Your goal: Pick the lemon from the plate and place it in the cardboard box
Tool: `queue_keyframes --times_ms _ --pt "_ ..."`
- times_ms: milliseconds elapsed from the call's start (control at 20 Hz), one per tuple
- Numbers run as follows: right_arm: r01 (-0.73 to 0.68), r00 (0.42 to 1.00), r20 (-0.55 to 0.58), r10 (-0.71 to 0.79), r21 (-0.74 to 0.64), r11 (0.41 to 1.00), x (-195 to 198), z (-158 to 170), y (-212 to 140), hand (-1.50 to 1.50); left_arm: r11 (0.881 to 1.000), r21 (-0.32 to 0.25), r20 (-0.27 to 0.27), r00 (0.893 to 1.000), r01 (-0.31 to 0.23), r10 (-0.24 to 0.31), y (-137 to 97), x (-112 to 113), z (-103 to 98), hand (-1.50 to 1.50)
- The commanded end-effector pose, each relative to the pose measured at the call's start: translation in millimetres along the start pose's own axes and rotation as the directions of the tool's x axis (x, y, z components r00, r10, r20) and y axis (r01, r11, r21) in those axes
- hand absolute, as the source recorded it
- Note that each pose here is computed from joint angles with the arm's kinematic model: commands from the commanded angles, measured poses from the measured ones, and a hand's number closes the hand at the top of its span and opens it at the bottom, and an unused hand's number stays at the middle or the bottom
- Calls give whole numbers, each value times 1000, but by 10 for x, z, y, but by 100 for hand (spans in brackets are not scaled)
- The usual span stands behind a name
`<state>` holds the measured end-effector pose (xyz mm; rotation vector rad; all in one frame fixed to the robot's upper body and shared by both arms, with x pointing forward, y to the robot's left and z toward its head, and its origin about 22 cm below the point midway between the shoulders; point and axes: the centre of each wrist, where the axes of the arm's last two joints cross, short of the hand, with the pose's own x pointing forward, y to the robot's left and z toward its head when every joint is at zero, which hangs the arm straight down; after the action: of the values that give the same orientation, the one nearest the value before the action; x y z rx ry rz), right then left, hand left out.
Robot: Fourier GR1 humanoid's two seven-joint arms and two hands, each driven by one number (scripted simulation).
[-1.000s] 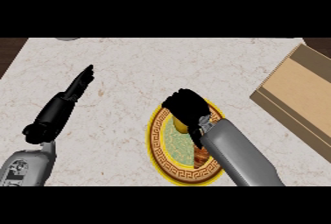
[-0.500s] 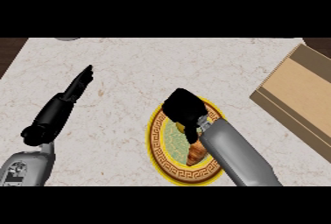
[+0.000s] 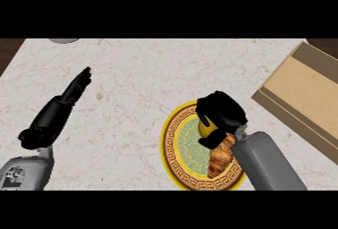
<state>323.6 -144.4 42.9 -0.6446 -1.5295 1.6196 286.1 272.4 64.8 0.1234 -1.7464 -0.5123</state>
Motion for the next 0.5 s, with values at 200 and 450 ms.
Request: queue_keyframes --times_ms 200,450 --pt "-84 996 -41 77 -225 971 -29 509 -615 150 999 -33 -4 1000 -14 14 -155 -52 95 0" --pt "-40 994 -107 0 -372 927 -1 950 -1115 150 1000 -6 -13 1000 -11 11 132 -128 14 0"
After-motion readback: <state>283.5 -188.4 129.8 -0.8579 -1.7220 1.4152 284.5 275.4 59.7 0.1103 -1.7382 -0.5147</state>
